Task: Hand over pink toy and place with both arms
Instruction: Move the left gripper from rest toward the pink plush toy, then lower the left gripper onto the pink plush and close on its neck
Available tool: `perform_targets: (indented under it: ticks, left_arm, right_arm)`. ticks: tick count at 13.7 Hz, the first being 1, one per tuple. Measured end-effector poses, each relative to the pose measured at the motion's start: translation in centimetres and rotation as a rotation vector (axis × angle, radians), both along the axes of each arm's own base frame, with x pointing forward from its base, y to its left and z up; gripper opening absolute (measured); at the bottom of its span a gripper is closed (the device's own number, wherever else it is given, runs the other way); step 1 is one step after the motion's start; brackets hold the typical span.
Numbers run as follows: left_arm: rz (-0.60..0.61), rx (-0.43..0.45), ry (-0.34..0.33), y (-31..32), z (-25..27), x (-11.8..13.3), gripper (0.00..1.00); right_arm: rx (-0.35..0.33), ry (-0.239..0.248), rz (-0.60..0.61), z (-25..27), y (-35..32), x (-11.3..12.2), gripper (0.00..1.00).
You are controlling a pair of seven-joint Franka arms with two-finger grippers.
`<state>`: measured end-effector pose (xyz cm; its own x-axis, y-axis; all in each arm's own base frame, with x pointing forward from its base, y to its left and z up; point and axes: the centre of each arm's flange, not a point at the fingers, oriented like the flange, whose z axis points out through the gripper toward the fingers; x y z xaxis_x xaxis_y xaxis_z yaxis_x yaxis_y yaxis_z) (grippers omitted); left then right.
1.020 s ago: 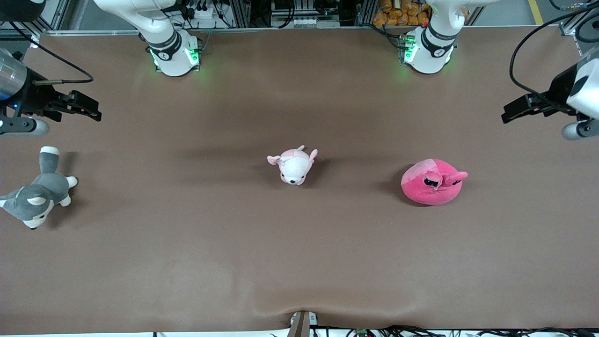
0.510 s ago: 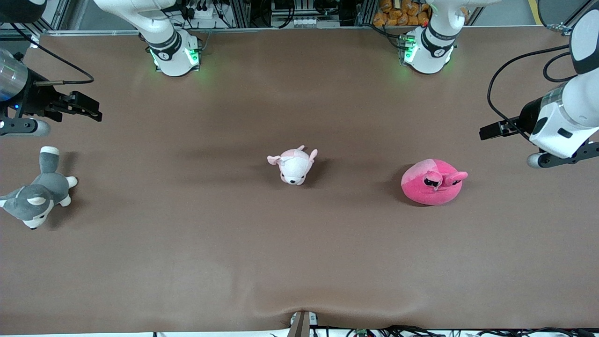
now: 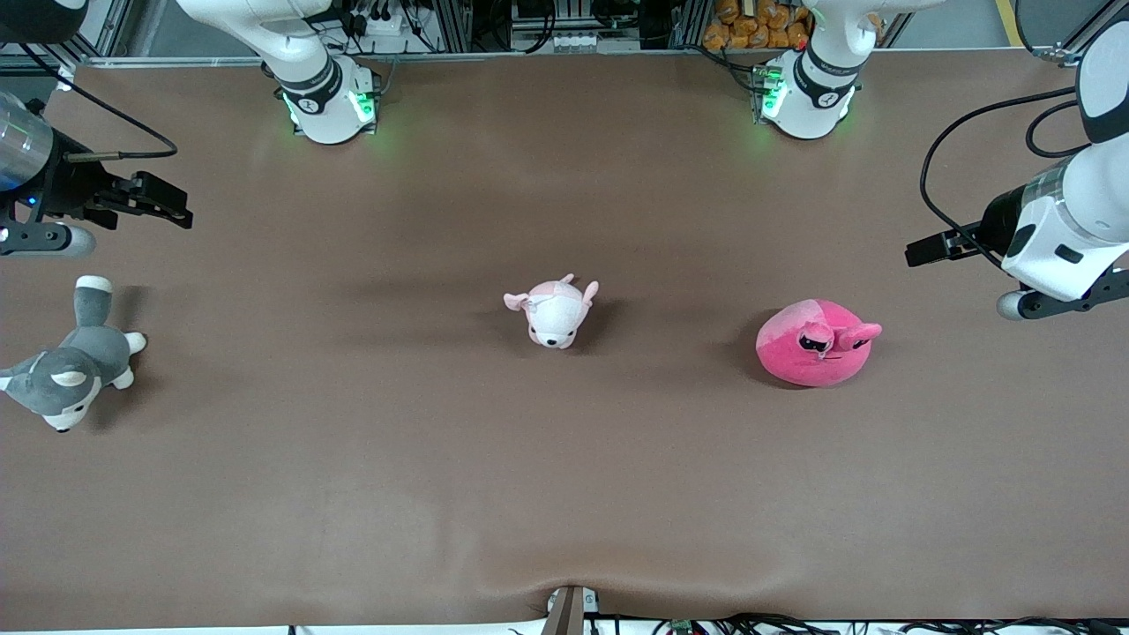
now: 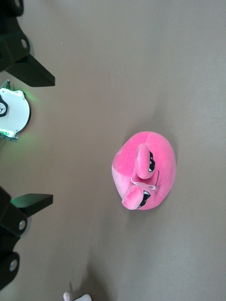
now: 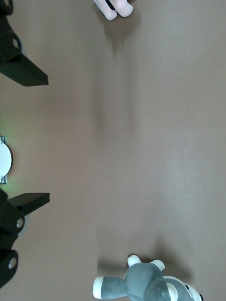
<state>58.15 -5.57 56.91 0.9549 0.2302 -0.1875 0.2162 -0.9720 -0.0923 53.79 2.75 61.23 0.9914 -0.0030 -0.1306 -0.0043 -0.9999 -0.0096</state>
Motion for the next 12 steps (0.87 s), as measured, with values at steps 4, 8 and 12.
perform_targets:
  ticks: [4,8,12]
  left_arm:
    - [0.013,0.054,-0.012,1.5,0.3,0.2,1.00]
    - [0.079,0.065,-0.020,3.5,0.6,0.3,1.00]
    - [0.146,0.073,-0.029,5.4,0.6,0.5,1.00]
  right_arm:
    - [0.000,0.000,0.000,0.0,0.0,0.0,1.00]
    - [0.000,0.000,0.000,0.0,0.0,0.0,1.00]
    - [0.000,0.002,0.000,0.0,0.0,0.0,1.00]
